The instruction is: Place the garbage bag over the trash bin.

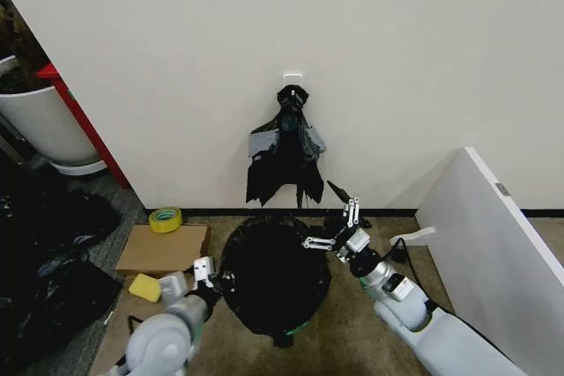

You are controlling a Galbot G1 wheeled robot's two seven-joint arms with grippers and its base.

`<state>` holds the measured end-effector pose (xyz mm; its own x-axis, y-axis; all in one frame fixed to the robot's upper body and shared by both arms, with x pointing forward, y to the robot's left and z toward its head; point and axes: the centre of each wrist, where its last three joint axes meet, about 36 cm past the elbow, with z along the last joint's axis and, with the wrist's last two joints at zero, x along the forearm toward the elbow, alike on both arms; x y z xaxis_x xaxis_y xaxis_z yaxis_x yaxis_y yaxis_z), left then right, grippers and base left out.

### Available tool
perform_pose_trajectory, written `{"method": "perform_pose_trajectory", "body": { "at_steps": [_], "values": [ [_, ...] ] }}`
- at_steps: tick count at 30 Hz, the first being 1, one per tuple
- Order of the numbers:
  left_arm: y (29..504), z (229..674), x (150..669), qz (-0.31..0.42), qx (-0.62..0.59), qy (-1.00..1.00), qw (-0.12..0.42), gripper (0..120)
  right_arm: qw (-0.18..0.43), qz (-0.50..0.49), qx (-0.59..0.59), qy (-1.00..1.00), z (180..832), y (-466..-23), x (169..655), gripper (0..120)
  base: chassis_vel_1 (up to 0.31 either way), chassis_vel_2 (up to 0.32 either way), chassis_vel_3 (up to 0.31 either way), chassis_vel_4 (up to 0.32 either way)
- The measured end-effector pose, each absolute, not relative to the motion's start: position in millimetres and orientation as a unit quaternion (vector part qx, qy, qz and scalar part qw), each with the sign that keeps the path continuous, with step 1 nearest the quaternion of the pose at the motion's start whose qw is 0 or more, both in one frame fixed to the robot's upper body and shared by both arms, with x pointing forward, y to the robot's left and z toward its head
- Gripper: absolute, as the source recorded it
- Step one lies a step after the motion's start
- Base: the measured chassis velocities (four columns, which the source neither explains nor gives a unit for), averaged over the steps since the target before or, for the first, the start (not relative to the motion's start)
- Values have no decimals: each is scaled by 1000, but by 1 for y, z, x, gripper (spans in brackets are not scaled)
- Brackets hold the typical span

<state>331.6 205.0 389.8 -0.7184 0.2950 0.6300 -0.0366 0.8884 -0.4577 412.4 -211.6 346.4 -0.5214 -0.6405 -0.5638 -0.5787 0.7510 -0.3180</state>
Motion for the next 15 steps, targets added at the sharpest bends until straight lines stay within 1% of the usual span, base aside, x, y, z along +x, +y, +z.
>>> {"method": "perform_pose_trajectory", "body": {
  "at_steps": [4,7,9,11,13,15],
  "values": [
    [191,374,337,216,-68,-898,377,1,338,-45,-349,873,343,-211,414,100,0,0,0,0],
    [188,371,337,210,-67,-901,373,1,337,-46,-348,873,343,-212,414,100,0,0,0,0],
    [186,370,337,209,-68,-904,366,6,337,-46,-348,874,342,-213,415,100,0,0,0,0],
    [185,371,338,209,-69,-907,360,15,337,-46,-346,875,343,-214,415,100,0,0,0,0],
    [185,371,337,209,-69,-907,358,18,337,-46,-346,875,343,-215,415,100,0,0,0,0],
    [185,373,335,210,-69,-909,353,26,337,-46,-344,875,343,-216,415,100,0,0,0,0]
  ]
}}
